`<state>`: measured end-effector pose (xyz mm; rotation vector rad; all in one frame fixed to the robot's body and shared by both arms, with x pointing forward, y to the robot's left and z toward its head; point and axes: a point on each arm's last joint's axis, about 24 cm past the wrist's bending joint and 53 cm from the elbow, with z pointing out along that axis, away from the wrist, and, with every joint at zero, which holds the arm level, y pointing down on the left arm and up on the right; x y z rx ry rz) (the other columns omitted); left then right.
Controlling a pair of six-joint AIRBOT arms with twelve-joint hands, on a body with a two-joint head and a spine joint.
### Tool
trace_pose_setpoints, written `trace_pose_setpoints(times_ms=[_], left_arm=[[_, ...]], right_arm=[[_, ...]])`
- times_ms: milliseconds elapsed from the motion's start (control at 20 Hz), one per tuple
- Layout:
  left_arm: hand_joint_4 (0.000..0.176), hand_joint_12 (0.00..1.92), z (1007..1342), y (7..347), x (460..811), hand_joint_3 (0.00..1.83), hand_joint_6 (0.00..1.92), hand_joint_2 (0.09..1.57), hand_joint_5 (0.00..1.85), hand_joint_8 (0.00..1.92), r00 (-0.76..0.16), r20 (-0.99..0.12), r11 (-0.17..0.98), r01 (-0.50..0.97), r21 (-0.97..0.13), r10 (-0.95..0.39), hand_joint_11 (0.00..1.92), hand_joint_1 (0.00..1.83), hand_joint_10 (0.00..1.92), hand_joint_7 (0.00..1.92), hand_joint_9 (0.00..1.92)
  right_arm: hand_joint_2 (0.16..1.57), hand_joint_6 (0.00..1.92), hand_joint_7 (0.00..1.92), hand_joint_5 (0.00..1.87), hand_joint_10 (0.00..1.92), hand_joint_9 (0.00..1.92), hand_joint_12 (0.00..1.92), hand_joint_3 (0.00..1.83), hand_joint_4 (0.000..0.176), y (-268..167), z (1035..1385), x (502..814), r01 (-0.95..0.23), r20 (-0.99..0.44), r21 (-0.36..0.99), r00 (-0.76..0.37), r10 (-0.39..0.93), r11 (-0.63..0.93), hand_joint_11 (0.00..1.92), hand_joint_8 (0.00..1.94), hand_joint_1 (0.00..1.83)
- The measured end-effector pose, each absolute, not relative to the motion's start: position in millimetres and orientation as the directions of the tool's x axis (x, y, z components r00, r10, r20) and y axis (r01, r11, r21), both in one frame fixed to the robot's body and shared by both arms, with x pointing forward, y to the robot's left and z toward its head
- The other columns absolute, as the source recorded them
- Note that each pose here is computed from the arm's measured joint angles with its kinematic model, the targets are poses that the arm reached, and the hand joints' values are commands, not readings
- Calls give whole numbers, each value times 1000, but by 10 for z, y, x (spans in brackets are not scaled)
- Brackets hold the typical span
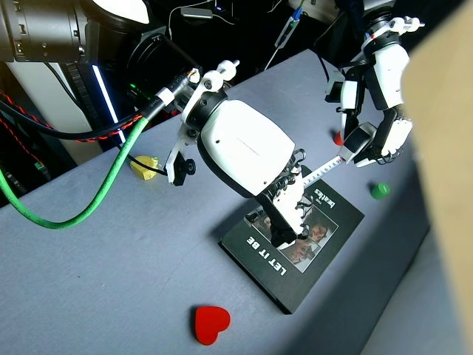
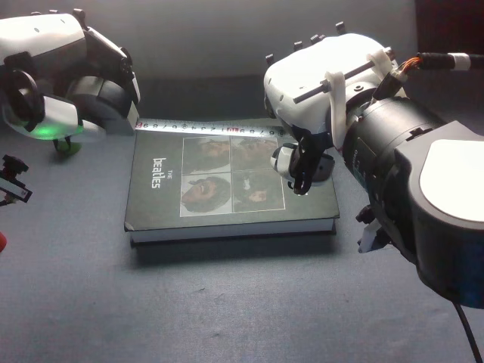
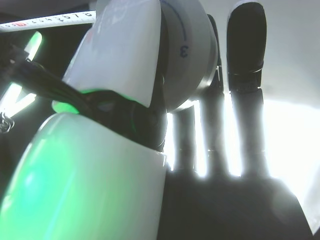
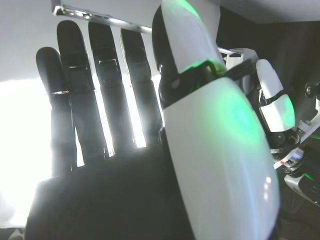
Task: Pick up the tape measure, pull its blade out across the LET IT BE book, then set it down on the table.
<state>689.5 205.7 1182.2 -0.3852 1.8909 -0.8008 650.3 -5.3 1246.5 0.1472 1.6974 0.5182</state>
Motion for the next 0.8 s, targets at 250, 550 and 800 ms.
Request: trace_pose_setpoints(times_ms=[250,550,800], left_arm=[[0,1192,11822,2057,6895,0,939,1157,841,1212,-445,-680,729,83,-679,-582,895,1367,1344,849,897],[0,1193,11817,2049,6891,1,919,1159,850,1231,-448,-679,729,84,-679,-581,899,1366,1359,837,886],[0,1199,11817,2049,6891,0,927,1160,852,1232,-448,-679,729,84,-679,-581,913,1366,1357,830,892]], right_arm=[[1187,1065,914,749,153,905,1234,1,0,-38,12465,6497,-193,-903,416,-201,379,889,422,868,1130],[1217,1348,899,689,836,783,1428,0,0,-35,12465,6496,-194,-904,416,-198,380,888,522,1198,1175],[1215,1339,897,695,892,785,1439,0,0,-34,12464,6495,-195,-904,415,-198,379,889,542,1203,1175]])
